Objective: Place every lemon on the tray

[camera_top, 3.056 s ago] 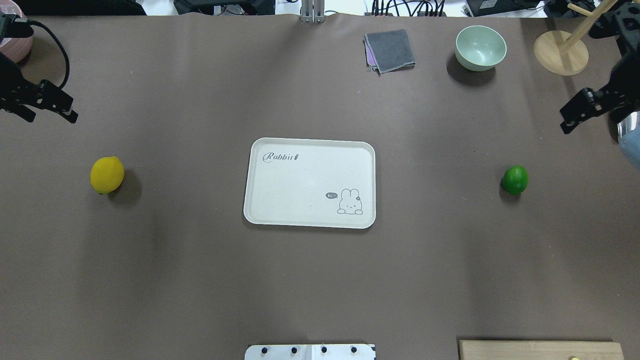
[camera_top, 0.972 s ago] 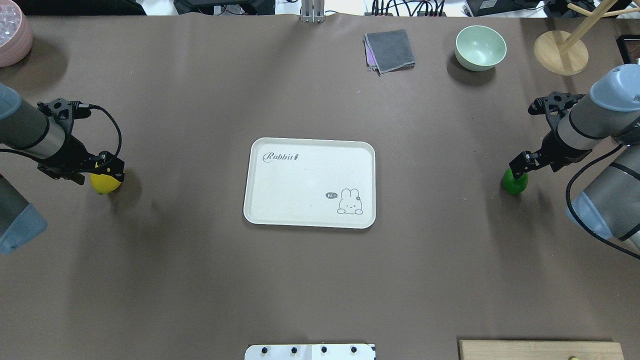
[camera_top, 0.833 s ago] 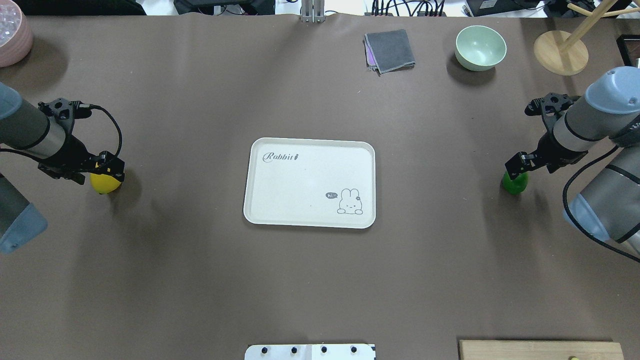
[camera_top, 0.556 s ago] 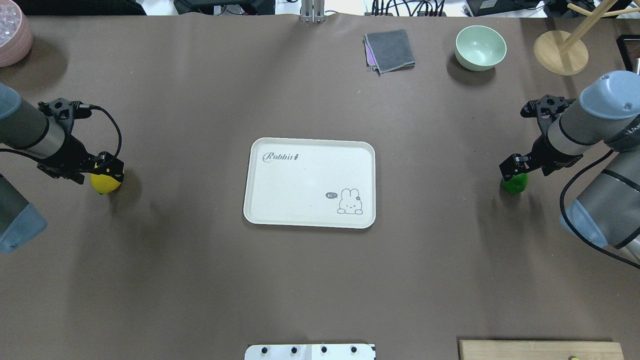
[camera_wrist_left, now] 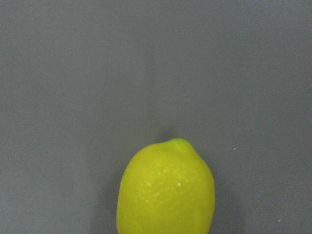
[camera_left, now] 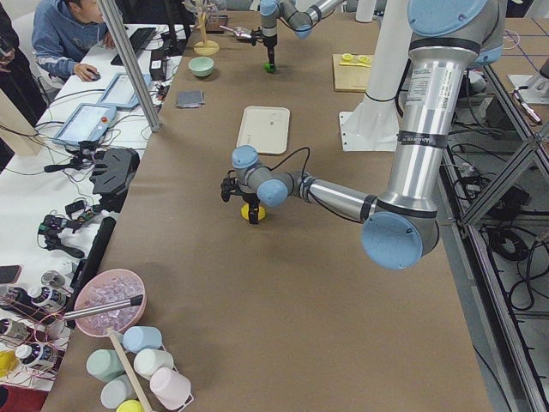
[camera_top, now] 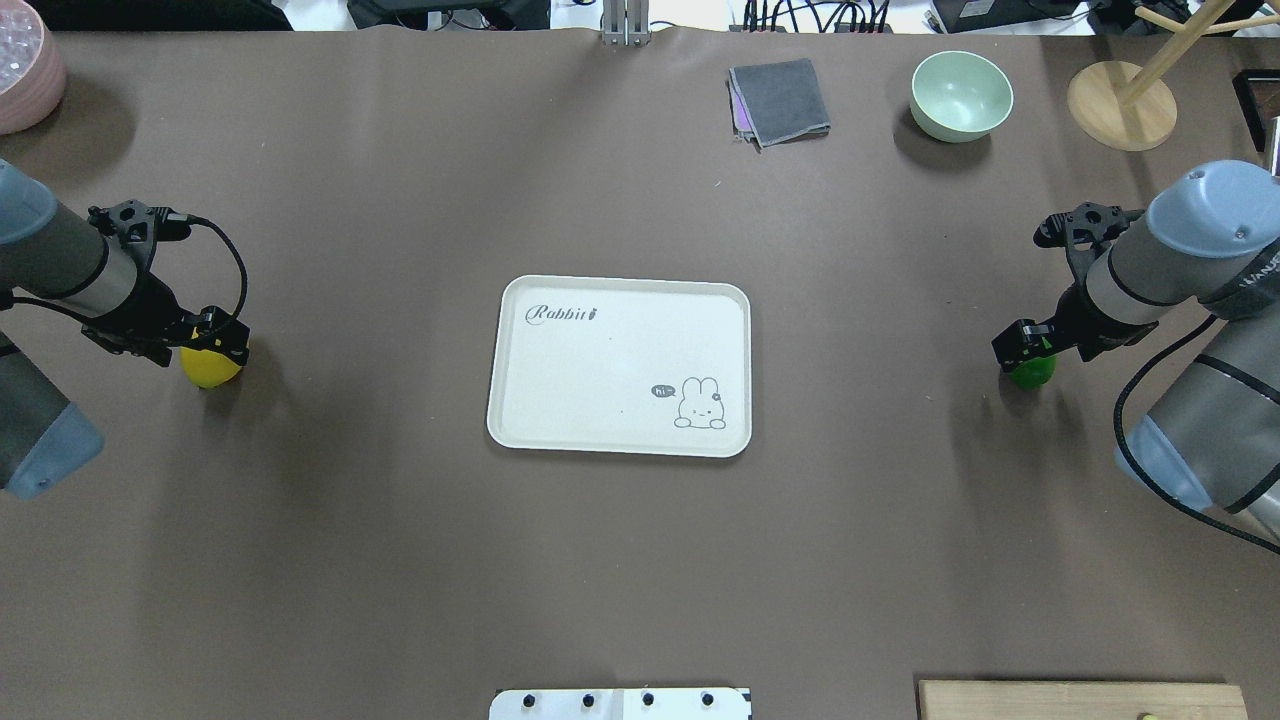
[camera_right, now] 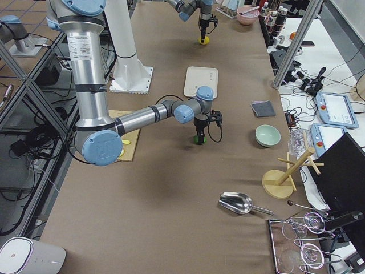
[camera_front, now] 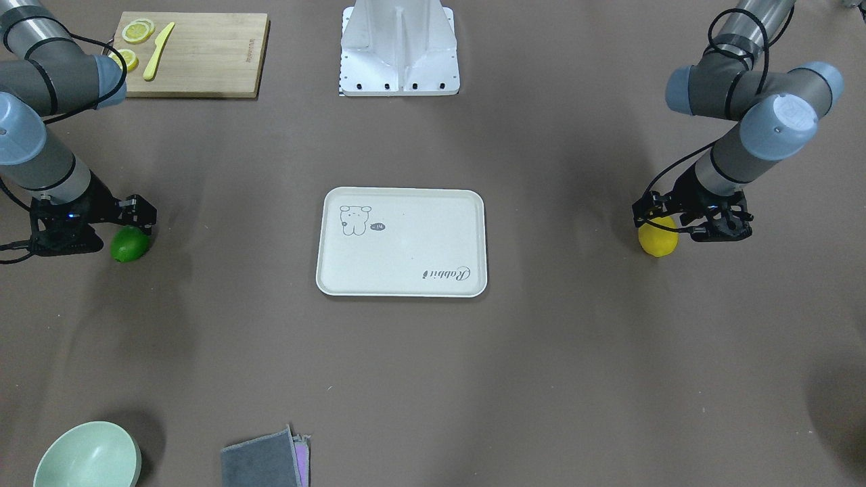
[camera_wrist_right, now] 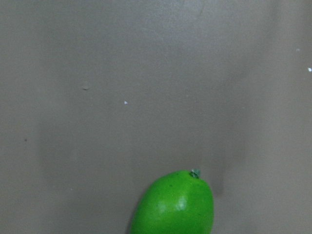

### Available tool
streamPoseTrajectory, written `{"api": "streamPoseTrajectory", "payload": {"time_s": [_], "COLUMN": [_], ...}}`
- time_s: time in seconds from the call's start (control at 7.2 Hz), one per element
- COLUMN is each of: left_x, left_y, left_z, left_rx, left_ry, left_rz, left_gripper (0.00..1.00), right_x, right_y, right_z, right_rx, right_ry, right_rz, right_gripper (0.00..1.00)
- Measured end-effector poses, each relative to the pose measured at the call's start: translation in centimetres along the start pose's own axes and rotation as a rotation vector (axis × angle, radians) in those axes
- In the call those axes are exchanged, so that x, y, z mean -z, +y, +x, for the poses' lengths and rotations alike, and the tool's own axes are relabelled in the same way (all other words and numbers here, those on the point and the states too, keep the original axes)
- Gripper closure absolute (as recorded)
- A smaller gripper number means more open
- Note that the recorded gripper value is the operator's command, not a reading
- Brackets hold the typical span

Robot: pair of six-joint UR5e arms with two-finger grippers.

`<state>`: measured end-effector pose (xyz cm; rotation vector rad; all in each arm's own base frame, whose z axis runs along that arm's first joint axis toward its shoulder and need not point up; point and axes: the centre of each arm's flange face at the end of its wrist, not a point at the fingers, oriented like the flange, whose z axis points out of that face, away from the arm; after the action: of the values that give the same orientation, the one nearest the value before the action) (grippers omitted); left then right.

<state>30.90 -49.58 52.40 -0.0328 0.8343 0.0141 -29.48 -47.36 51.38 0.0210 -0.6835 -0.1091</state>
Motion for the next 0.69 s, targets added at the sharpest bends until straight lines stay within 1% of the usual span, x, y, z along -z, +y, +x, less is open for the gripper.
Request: {"api": "streamPoseTrajectory", "payload": {"time_s": [0.28, 0.42, 0.56, 0.69], "left_x": [-0.6, -0.9, -1.2, -1.4], "left_y": [-0.5, -0.8, -1.0, -1.1], "left_z": [0.0, -0.1, -0.3, -0.4], "left_rx": [-0.004, -0.004, -0.008, -0.009], "left_ry": [0.0, 0.0, 0.004, 0.008], "left_rz": [0.0, 0.0, 0.005, 0.012], "left_gripper": [0.03, 0.04, 0.07, 0.07], "right_x": [-0.5, -1.0, -1.6, -2.0], "right_y": [0.3, 0.6, 0.8, 0.9], "right_z": [0.1, 0.7, 1.3, 1.6], "right_rx": [0.004, 0.009, 0.012, 0.013], "right_ry": [0.006, 0.006, 0.004, 0.003], "right_rz": [0.0, 0.006, 0.012, 0.015], "right_gripper": [0.05, 0.11, 0.19, 0.3]}}
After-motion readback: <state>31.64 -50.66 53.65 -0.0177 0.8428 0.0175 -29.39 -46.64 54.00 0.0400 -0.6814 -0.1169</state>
